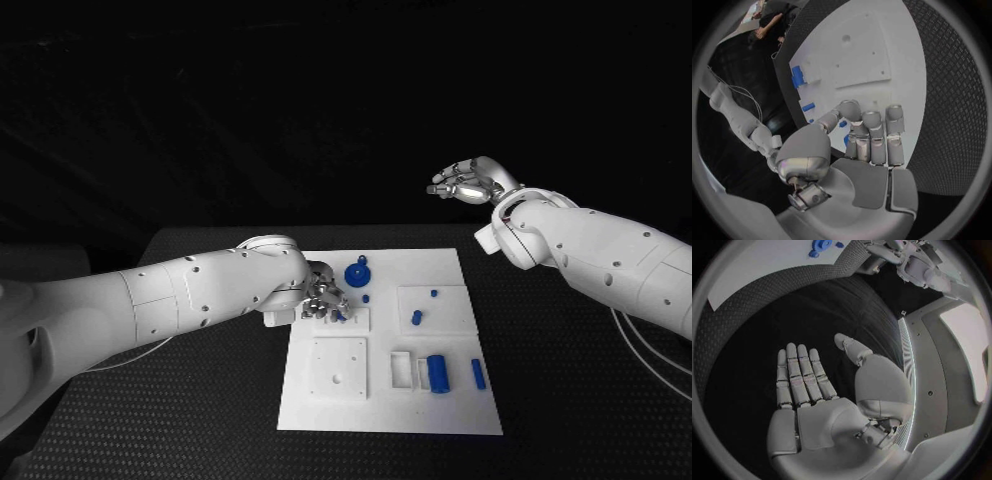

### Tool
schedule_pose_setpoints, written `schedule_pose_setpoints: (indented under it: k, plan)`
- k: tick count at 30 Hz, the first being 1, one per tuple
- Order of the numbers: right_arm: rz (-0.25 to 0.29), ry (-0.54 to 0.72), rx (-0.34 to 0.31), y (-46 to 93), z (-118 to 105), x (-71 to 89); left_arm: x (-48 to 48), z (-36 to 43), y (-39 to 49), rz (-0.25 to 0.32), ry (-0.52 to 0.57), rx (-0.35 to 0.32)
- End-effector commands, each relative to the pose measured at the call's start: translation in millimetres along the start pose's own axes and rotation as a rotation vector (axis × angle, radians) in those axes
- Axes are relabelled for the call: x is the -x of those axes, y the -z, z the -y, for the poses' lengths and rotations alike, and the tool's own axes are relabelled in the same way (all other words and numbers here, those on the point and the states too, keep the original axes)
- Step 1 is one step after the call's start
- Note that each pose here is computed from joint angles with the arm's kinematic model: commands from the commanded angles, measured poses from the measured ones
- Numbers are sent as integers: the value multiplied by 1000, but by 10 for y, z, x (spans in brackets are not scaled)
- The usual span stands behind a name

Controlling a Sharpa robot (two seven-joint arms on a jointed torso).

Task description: Assemble the parts on the task board

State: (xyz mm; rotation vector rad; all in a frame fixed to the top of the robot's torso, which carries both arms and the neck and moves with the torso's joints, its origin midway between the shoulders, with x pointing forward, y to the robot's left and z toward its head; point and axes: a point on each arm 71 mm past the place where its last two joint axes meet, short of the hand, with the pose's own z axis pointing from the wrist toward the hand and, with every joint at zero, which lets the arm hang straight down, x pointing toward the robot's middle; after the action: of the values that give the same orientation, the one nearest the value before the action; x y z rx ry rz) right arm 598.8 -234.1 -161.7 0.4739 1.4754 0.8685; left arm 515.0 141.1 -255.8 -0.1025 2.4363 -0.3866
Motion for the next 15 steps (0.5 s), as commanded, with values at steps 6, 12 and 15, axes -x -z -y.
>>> schedule_pose_setpoints:
  k: [6,12,15]
  plan:
    - [-13,1,9,-3,-18,-24,11,38,-17,10,-48,3]
    - [-13,1,9,-2,-16,-22,13,33,-20,8,-50,5]
    - [-13,1,9,-3,-16,-23,14,32,-25,7,-50,6]
